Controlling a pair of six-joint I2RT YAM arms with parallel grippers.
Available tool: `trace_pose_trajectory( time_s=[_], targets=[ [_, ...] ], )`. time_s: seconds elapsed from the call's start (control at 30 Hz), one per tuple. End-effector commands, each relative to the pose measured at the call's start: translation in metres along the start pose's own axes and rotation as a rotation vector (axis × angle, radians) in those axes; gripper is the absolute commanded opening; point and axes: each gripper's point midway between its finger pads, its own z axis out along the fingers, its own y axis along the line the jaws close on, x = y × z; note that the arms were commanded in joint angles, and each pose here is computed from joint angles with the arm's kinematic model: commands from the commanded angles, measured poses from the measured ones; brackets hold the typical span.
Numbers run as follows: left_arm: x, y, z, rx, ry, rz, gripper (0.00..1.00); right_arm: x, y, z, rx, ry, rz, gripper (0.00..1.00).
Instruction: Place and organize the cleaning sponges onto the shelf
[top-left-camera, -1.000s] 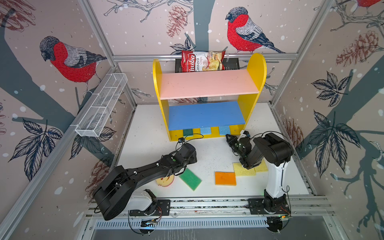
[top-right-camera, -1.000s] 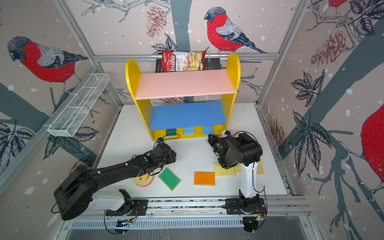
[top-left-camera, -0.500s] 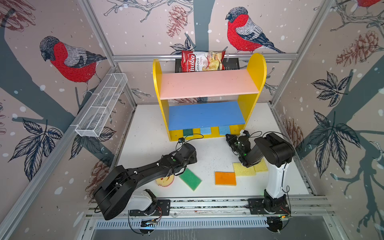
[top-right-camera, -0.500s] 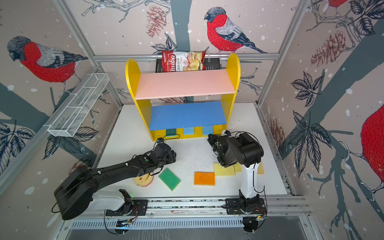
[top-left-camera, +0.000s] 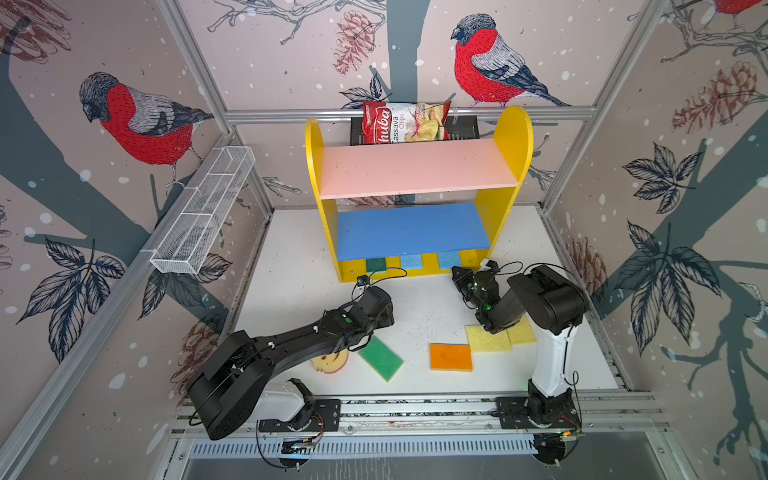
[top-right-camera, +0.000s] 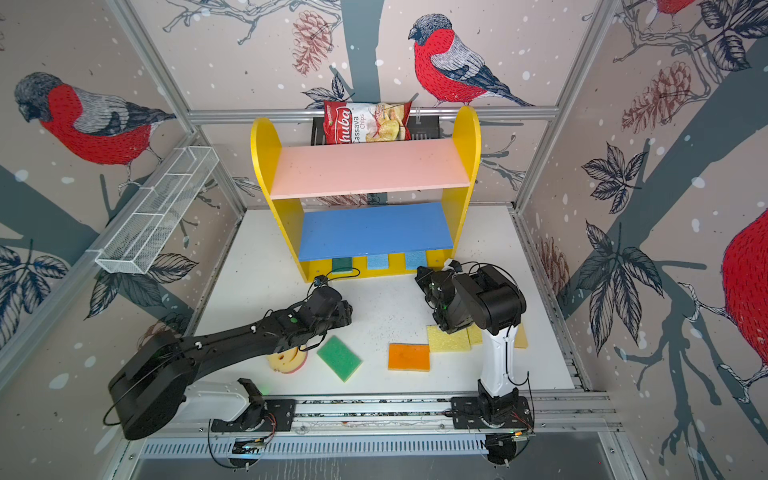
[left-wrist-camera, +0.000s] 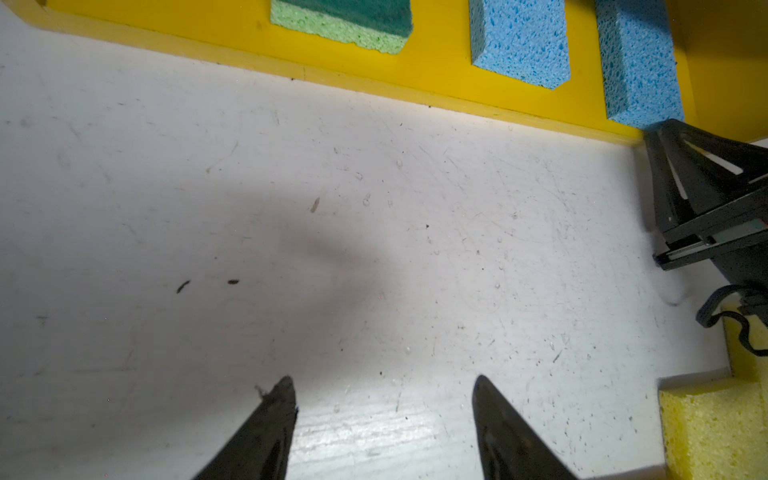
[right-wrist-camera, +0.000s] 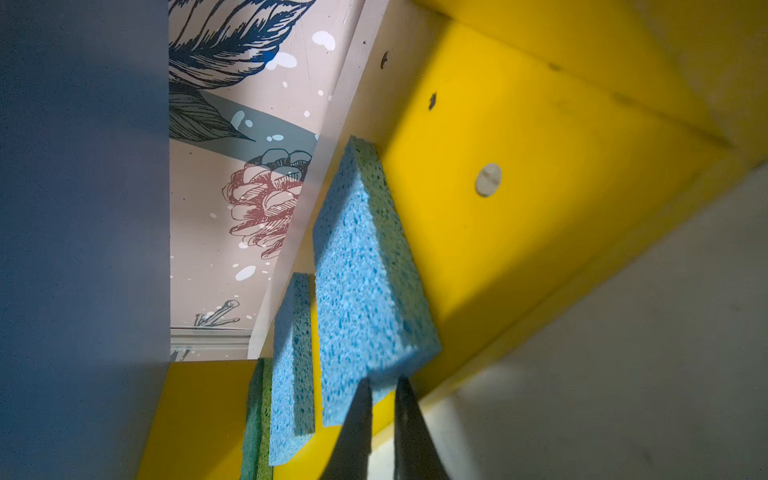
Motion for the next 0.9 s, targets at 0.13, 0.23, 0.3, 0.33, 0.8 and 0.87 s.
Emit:
trace_pose_trajectory(
  time_s=[0.13, 0.23, 0.3, 0.33, 0.8, 0.87],
  targets=[
    [-0.003, 0.000, -0.001, 0.001, -0.011, -0.001, 0.67, 0.015, -0.044, 0.000, 0.174, 0.045, -0.008, 0.15],
    [-0.002, 0.000, 0.000, 0.000, -0.009, -0.001, 0.67, 0.016, -0.044, 0.000, 0.173, 0.048, -0.008, 0.15],
    [-0.002, 0.001, -0.001, -0.002, -0.009, 0.001, 0.67, 0.016, -0.045, 0.000, 0.177, 0.048, -0.009, 0.15],
    [-0.002, 0.001, 0.000, -0.002, -0.009, 0.000, 0.67, 0.016, -0.045, 0.000, 0.177, 0.046, -0.008, 0.15],
    [-0.009, -0.003, -0.008, 0.009, -0.029, -0.002, 0.67, 0.018, -0.038, -0.012, 0.168, 0.090, -0.019, 0.15],
    [-0.012, -0.004, -0.012, 0.011, -0.042, -0.001, 0.67, 0.015, -0.032, -0.017, 0.154, 0.091, -0.036, 0.15]
  ],
)
